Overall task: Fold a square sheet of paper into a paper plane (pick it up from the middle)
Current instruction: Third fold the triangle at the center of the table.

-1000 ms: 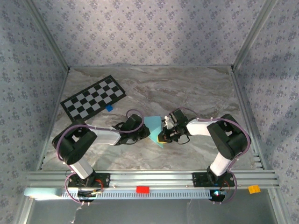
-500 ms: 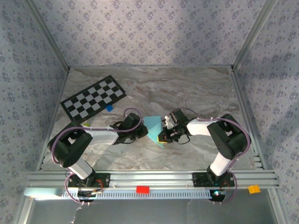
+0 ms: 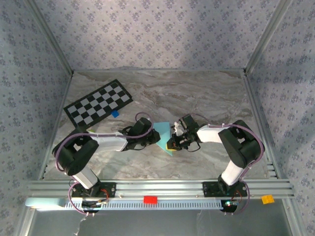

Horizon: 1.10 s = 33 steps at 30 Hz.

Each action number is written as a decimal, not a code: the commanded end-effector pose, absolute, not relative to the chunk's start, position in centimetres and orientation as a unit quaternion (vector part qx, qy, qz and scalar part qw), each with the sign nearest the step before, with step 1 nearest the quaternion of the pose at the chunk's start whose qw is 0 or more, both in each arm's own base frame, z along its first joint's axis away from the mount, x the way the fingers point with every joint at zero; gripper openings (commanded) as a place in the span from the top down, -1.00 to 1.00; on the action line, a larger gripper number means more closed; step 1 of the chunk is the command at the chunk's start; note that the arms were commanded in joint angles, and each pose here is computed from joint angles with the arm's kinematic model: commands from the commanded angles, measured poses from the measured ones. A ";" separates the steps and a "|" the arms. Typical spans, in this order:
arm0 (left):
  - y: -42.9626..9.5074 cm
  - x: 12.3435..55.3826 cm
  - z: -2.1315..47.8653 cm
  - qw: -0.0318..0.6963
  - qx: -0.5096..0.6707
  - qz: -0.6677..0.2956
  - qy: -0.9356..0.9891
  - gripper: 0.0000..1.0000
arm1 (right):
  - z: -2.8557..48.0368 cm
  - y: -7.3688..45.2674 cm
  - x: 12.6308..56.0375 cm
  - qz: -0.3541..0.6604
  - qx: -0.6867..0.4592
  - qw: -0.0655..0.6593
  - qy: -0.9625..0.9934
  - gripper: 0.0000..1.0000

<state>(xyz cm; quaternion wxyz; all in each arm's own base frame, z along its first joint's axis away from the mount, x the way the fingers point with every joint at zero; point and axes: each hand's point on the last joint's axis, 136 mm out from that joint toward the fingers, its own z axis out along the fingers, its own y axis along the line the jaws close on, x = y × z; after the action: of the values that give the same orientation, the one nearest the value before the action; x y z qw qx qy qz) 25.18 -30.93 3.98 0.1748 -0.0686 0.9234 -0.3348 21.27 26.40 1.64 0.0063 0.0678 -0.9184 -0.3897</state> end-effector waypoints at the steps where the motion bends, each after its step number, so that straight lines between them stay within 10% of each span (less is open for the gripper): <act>1: -31.4 25.0 3.2 0.165 -0.056 -0.331 0.928 0.72 | -0.2 24.3 20.6 -0.338 0.046 0.023 -0.940 0.96; 16: -29.4 23.4 -0.1 0.128 -0.063 -0.277 0.950 0.89 | 6.0 26.3 19.9 -0.413 0.125 -0.018 -0.902 0.86; 33: -29.6 23.6 -0.2 0.127 -0.062 -0.275 0.951 0.89 | 1.3 24.4 16.2 -0.357 0.139 0.045 -0.922 0.85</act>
<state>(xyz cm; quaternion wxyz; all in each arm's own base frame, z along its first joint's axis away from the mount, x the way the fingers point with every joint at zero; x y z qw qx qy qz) 24.86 -31.03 2.05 0.1527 -0.0662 0.9330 -0.3190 17.29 25.58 1.82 0.0344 0.1403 -0.9181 -0.3692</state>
